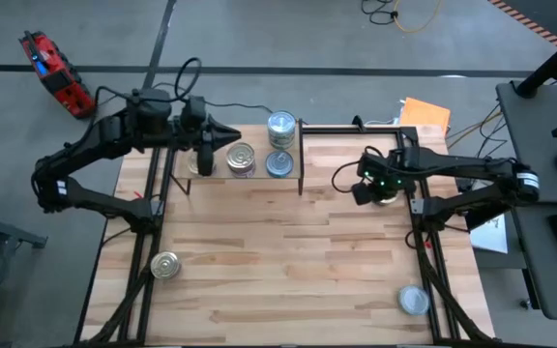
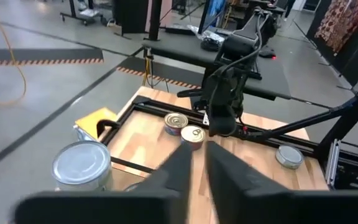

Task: Stack canned seafood by type on shelf
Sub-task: Move the blue and pink tuna can to the center of the table

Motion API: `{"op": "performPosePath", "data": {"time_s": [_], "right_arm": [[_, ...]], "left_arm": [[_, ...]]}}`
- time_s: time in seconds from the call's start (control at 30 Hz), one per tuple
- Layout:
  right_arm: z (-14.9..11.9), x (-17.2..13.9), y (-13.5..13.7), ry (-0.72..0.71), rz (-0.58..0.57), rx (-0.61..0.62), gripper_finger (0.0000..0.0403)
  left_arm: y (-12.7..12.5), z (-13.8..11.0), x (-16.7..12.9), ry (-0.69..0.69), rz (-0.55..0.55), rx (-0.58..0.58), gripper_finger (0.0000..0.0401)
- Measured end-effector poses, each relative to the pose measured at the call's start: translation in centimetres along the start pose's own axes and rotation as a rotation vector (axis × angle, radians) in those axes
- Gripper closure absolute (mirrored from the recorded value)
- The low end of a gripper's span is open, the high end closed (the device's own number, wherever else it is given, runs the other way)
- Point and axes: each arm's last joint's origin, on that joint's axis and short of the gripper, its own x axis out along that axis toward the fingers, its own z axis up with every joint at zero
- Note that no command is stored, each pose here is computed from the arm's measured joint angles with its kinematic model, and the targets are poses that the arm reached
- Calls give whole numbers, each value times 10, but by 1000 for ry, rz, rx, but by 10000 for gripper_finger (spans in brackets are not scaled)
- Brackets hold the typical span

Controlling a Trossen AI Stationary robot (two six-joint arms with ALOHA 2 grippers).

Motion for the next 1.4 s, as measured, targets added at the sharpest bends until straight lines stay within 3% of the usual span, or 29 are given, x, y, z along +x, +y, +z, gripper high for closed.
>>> {"op": "performPosePath", "data": {"time_s": [0.07,0.4,0.67,0.8,1.0,1.2,1.4], "right_arm": [[4,6,-5,16,-55,17,390],[20,47,-14,-71,-318,-7,390],[30,79,-4,-71,-334,-36,390],[33,83,6,-71,-269,-52,390],[28,83,38,-46,17,-107,390],[20,67,53,-91,65,-206,390],[35,30,55,-200,101,-420,390]], "left_arm": [[0,-1,6,7,1,-19,391],[2,-3,25,34,9,-65,365],[4,-3,26,24,63,-106,365],[4,-2,25,20,63,-141,365],[4,-2,26,16,64,-175,365],[3,2,26,-27,62,-194,365],[3,4,26,-46,65,-202,365]]}}
